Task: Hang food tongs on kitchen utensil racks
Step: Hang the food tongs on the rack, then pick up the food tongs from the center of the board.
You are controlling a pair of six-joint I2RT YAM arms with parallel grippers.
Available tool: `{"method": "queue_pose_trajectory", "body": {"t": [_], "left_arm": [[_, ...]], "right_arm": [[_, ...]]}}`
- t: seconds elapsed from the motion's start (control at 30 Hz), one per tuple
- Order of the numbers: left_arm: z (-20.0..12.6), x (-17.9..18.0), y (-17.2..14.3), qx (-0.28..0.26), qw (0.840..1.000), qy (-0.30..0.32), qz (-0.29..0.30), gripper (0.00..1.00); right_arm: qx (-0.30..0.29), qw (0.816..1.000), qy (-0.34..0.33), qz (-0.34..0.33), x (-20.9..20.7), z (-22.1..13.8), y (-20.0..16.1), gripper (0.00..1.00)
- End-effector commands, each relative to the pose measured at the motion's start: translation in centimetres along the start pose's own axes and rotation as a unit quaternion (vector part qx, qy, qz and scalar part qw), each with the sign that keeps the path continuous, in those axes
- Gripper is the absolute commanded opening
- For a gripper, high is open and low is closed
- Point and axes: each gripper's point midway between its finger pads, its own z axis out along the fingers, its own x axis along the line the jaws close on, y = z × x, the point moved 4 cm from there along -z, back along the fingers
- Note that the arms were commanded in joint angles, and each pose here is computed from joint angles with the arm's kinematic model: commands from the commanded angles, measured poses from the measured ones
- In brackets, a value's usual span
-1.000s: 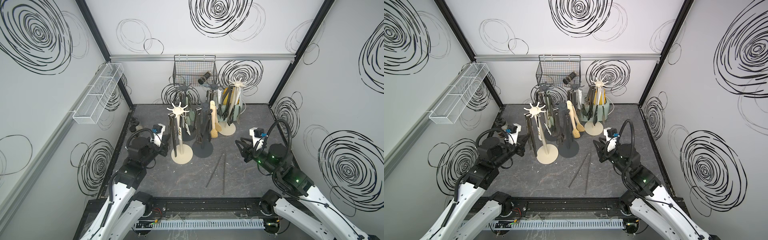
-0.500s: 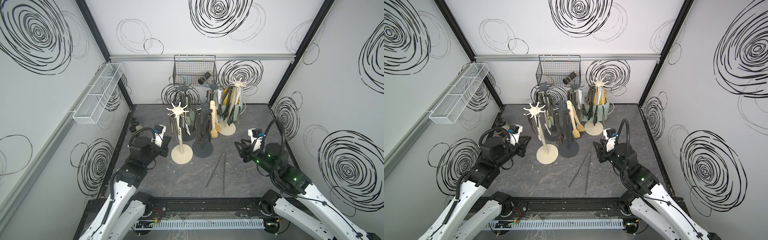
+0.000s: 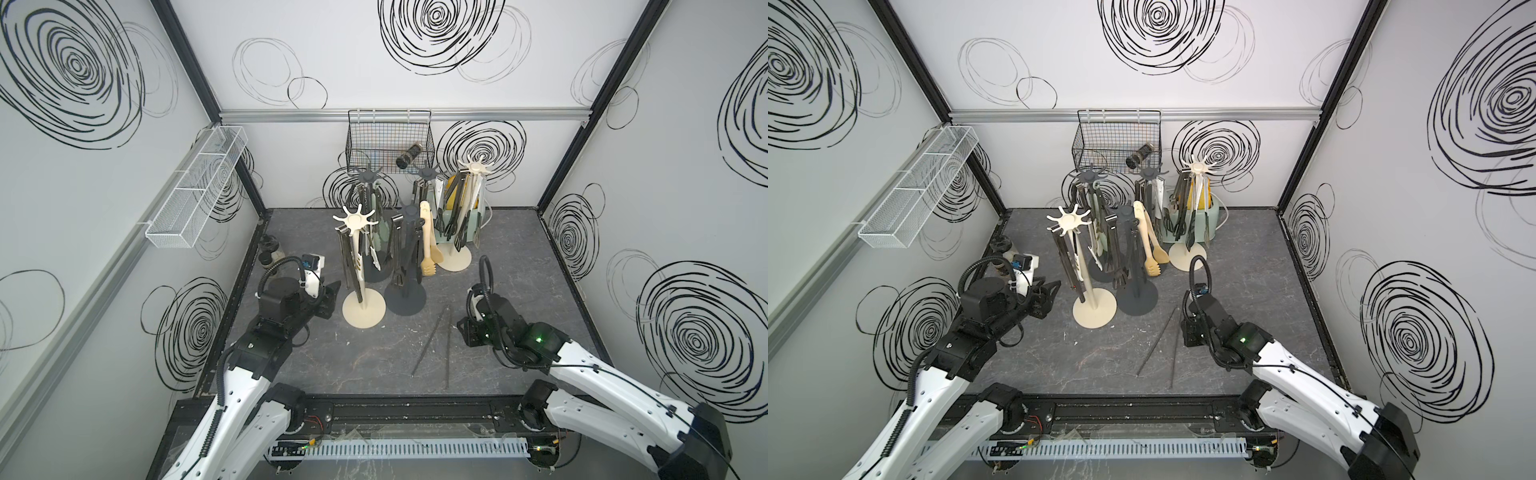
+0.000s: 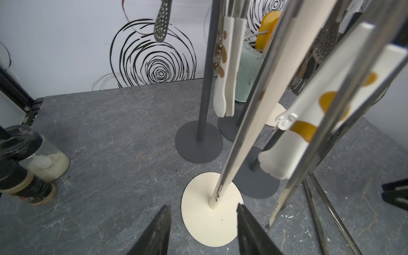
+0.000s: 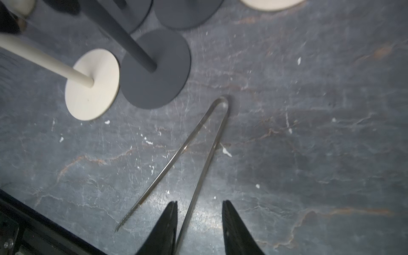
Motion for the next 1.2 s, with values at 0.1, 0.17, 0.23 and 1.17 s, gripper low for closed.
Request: {"method": "queue_pose_trajectory", "body": {"t": [0.1, 0.17, 0.23, 1.17], "left_arm": [[0.3, 3.6, 0.4, 0.019, 0.994, 0.062, -0.086, 0.59], [0.6, 4.3, 0.5, 0.022, 0.993, 0.053, -0.106, 0.62], [0.9, 4.8, 0.4, 0.024, 0.991, 0.047, -0.125, 0.62], [1.4, 5.3, -1.2, 0.002, 0.986, 0.009, -0.169, 0.64]], "right_arm": [[0.075, 0.995, -0.038, 0.051, 1.4, 3.0, -2.6, 0.38], [0.109, 0.990, -0.063, 0.059, 1.5, 4.1, -3.6, 0.38], [0.127, 0.987, -0.083, 0.057, 1.6, 5.0, -4.2, 0.38], [0.058, 0.970, -0.175, 0.156, -4.9, 3.2, -2.5, 0.00]]}}
